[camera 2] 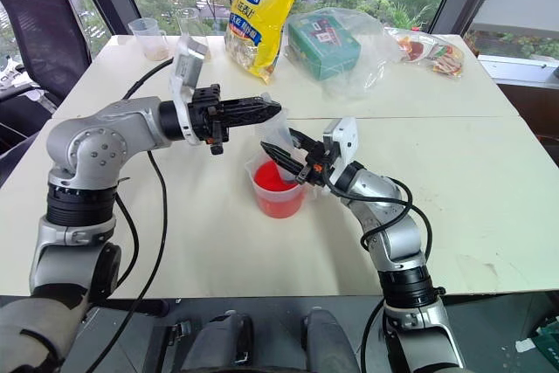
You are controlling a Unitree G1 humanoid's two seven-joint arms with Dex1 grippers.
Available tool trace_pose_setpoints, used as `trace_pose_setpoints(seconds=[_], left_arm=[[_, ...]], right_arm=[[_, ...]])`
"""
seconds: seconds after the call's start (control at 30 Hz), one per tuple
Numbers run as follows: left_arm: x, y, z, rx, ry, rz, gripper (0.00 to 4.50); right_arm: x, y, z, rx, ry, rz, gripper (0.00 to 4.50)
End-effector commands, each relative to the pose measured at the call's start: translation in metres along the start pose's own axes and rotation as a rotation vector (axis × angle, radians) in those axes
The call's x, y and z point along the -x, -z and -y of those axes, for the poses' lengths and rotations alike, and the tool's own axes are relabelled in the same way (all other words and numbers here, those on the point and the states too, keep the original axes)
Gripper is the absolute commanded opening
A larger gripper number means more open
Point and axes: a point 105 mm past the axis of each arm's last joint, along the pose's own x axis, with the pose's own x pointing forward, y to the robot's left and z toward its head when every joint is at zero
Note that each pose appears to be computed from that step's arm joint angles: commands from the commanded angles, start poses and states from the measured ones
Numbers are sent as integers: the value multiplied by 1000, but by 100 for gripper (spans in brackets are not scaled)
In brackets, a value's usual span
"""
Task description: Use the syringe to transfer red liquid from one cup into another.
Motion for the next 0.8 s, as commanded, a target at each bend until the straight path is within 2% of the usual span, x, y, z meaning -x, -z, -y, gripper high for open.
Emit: trace_pose_setpoints(seconds=[0.03,0.43,0.8], left_arm=[[-6,-22,8,-89,33,41,1],[3,-59,2,-182,0,97,1],[11,-76,-3,-228,-31,119,1]], right_arm=[[-5,-2,-12,-15,-62,1,135],[1,22,-14,-80,-94,-79,135],[4,28,-15,-93,-103,-97,135]])
